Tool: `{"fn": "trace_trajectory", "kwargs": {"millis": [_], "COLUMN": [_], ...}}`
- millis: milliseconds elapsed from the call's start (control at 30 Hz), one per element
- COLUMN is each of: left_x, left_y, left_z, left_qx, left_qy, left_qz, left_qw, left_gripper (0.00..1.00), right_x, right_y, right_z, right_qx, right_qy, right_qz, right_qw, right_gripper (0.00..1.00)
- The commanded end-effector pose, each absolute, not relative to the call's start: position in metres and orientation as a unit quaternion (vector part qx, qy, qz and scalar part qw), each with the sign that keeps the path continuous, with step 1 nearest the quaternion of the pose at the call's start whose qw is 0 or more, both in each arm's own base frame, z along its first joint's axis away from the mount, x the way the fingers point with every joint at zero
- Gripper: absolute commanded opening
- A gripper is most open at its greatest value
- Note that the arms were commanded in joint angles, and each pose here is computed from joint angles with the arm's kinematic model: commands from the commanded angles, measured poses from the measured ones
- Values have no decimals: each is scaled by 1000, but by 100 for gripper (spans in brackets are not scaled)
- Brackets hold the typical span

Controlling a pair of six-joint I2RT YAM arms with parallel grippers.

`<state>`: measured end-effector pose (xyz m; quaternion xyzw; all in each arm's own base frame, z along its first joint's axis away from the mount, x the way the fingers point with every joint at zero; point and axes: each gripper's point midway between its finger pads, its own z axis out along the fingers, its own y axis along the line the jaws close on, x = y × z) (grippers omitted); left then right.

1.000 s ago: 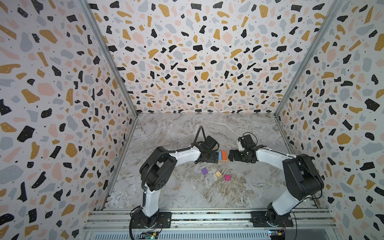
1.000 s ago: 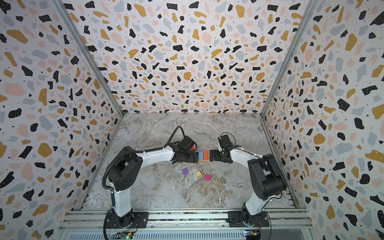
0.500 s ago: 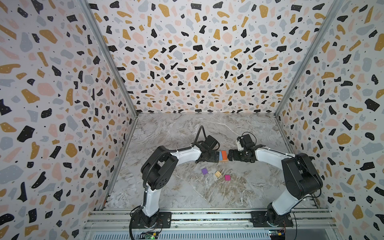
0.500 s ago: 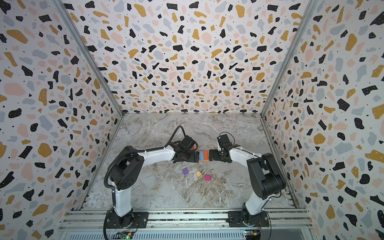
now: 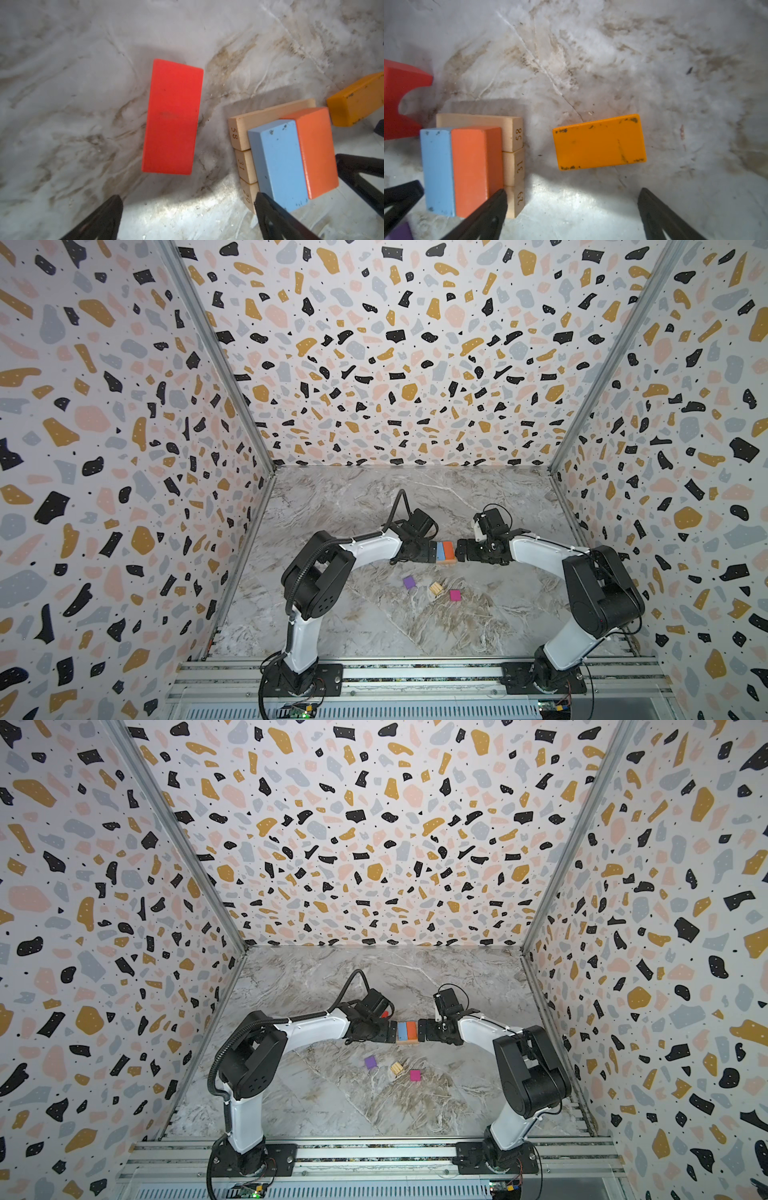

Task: Build the wood block tower

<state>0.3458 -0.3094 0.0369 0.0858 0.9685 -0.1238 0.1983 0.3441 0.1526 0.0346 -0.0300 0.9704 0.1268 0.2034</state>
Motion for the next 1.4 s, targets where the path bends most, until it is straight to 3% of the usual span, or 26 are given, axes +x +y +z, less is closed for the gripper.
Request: {"fn": "trace_trajectory", "kwargs": {"millis": [0, 1367], "left_x": [357, 370], "left_y": [-309, -319], "left_z": [45, 36], "left_qx": [86, 79], "left_qy": [966, 967], "left_qz": [-117, -115], "left_qw": [213, 214], "left_gripper": [100, 100], "right_x": [353, 373], "right_y": [154, 160], "right_z": [46, 46], "right_qx": [-29, -30], "right_qy": [969, 967], "right_qz": [121, 117], "right_qw": [215, 223], "right_gripper": [99, 98]}}
